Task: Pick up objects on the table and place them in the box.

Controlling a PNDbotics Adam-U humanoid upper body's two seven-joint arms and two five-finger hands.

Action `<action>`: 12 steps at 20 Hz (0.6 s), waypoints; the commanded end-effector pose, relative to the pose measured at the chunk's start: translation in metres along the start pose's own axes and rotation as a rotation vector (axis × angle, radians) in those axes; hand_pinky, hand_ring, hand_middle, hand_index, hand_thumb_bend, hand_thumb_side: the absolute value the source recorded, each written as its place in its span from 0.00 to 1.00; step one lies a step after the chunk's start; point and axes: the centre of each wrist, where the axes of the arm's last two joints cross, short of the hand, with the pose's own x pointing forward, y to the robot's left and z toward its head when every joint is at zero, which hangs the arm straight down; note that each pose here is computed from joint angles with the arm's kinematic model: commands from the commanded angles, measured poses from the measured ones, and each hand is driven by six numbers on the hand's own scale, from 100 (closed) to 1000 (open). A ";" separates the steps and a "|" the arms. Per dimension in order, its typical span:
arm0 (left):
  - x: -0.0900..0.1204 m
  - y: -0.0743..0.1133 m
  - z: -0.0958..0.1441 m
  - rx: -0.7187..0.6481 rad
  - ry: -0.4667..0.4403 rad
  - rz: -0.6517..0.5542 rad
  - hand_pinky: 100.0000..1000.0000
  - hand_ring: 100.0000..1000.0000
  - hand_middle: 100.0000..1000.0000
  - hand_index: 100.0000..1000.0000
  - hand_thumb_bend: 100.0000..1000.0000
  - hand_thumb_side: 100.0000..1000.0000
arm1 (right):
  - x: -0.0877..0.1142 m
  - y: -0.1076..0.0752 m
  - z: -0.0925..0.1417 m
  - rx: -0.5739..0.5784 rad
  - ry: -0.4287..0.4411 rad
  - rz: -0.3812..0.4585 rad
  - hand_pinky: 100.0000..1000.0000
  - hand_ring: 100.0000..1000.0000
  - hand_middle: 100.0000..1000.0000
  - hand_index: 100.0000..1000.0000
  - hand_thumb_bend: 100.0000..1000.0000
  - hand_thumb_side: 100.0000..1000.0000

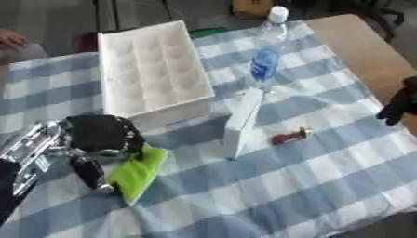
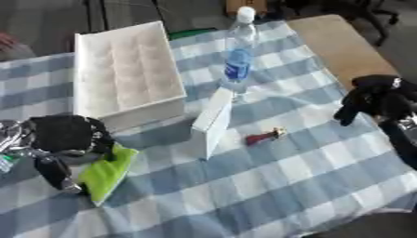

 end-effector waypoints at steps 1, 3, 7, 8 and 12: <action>-0.007 -0.002 0.009 -0.183 -0.125 -0.073 0.66 0.57 0.46 0.56 0.02 0.22 | 0.008 -0.003 -0.004 0.012 -0.027 0.020 0.54 0.44 0.55 0.79 0.00 0.65; -0.008 -0.003 0.012 -0.188 -0.125 -0.065 0.65 0.55 0.44 0.54 0.00 0.22 | 0.008 -0.003 -0.004 0.011 -0.028 0.021 0.54 0.44 0.55 0.79 0.00 0.66; -0.007 0.000 0.018 -0.204 -0.133 -0.054 0.62 0.49 0.40 0.50 0.00 0.23 | 0.008 -0.003 -0.004 0.009 -0.026 0.022 0.54 0.44 0.55 0.79 0.00 0.66; -0.007 0.002 0.020 -0.204 -0.137 -0.052 0.62 0.49 0.41 0.50 0.00 0.23 | 0.008 -0.003 -0.003 0.008 -0.025 0.023 0.54 0.44 0.55 0.79 0.00 0.66; -0.003 0.018 0.032 -0.191 -0.170 -0.049 0.62 0.51 0.44 0.54 0.00 0.22 | 0.008 -0.004 -0.003 0.005 -0.023 0.027 0.54 0.44 0.55 0.79 0.00 0.66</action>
